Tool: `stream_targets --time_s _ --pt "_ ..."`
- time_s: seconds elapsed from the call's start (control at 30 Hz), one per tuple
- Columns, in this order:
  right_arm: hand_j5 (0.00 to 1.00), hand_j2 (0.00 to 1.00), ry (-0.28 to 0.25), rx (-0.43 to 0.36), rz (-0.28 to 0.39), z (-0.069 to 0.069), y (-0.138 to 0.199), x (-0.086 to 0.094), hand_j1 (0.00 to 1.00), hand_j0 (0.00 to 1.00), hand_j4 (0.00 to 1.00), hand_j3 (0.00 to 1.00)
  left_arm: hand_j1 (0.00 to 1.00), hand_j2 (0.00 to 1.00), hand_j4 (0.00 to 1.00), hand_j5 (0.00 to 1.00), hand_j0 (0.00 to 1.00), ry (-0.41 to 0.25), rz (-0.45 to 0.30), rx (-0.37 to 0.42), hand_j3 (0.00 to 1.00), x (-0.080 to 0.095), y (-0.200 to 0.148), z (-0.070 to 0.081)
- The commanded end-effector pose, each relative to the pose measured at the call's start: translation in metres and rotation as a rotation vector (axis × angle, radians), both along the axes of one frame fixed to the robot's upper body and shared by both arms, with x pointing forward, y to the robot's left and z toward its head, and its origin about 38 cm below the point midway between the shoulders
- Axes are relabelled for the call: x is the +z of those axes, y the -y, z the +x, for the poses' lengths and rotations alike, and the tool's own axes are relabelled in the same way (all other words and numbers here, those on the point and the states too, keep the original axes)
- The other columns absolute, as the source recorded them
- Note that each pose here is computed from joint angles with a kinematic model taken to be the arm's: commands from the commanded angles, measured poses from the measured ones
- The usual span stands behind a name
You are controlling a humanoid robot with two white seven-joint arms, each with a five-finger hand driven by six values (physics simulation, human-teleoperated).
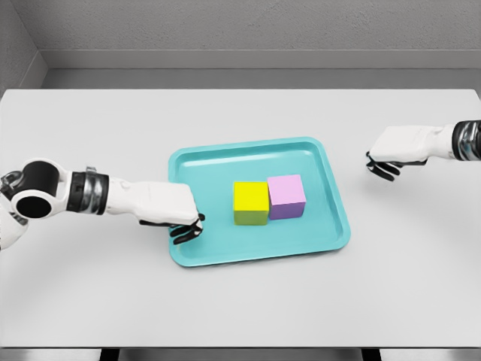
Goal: Push two cubes
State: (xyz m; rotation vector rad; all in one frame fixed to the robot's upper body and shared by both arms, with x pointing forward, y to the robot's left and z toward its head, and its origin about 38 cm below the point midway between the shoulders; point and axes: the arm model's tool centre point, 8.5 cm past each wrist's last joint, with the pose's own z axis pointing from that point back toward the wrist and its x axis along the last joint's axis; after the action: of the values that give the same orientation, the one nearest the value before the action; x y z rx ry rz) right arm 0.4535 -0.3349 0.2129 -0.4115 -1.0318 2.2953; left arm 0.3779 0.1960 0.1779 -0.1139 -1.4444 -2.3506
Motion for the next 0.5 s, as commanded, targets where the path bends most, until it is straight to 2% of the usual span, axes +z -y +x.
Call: stream_targets --time_s 0.0,0.03,0.07,0.1,0.13,0.2,0.23,0.27,0.33,0.43,0.47 --pt "0.06 0.06 0.032 -0.033 0.015 0.003 0.012 0.015 0.06 0.06 0.06 0.06 0.02 0.02 0.02 0.02 0.02 -0.021 -0.013 0.005 0.02 -0.007 0.007 0.004" --pt "0.08 0.08 0.054 -0.048 0.022 0.004 0.017 0.024 0.08 0.08 0.08 0.08 0.02 0.02 0.02 0.02 0.02 -0.024 -0.012 0.014 0.02 -0.014 0.014 0.011" --pt "0.16 0.16 0.071 -0.059 0.028 0.005 0.022 0.031 0.16 0.16 0.16 0.16 0.02 0.02 0.02 0.02 0.02 -0.03 -0.015 0.025 0.02 -0.018 0.018 0.017" --pt "1.0 1.0 0.088 -0.067 0.036 0.006 0.024 0.037 1.0 1.0 1.0 1.0 0.02 0.02 0.02 0.02 0.02 -0.03 -0.011 0.034 0.02 -0.022 0.022 0.023" --pt "1.0 1.0 0.09 -0.065 0.041 0.006 0.024 0.039 1.0 1.0 1.0 1.0 0.02 0.02 0.02 0.02 0.02 -0.03 -0.012 0.03 0.02 -0.023 0.026 0.023" --pt "1.0 1.0 0.049 -0.087 0.169 0.004 0.025 0.043 1.0 1.0 1.0 1.0 0.02 0.02 0.02 0.02 0.02 -0.031 -0.016 0.019 0.02 -0.024 0.03 0.021" --pt "1.0 1.0 0.033 -0.112 0.212 0.005 0.03 0.043 1.0 1.0 1.0 1.0 0.02 0.02 0.02 0.02 0.02 -0.034 -0.01 0.008 0.02 -0.027 0.033 0.018" --pt "1.0 1.0 -0.002 -0.152 0.261 0.007 0.039 0.036 1.0 1.0 1.0 1.0 0.02 0.02 0.02 0.02 0.02 -0.039 -0.001 -0.006 0.02 -0.031 0.037 0.015" --pt "1.0 1.0 -0.024 -0.203 0.281 0.008 0.053 0.029 1.0 1.0 1.0 1.0 0.02 0.02 0.02 0.02 0.02 -0.039 -0.005 -0.009 0.02 -0.031 0.039 0.015" --pt "1.0 1.0 -0.039 -0.206 0.283 0.006 0.053 0.023 1.0 1.0 1.0 1.0 0.02 0.02 0.02 0.02 0.02 -0.038 -0.006 -0.01 0.02 -0.031 0.042 0.016" --pt "1.0 1.0 -0.044 -0.208 0.309 0.006 0.052 0.024 1.0 1.0 1.0 1.0 0.02 0.02 0.02 0.02 0.02 -0.038 -0.009 -0.012 0.02 -0.031 0.044 0.016"
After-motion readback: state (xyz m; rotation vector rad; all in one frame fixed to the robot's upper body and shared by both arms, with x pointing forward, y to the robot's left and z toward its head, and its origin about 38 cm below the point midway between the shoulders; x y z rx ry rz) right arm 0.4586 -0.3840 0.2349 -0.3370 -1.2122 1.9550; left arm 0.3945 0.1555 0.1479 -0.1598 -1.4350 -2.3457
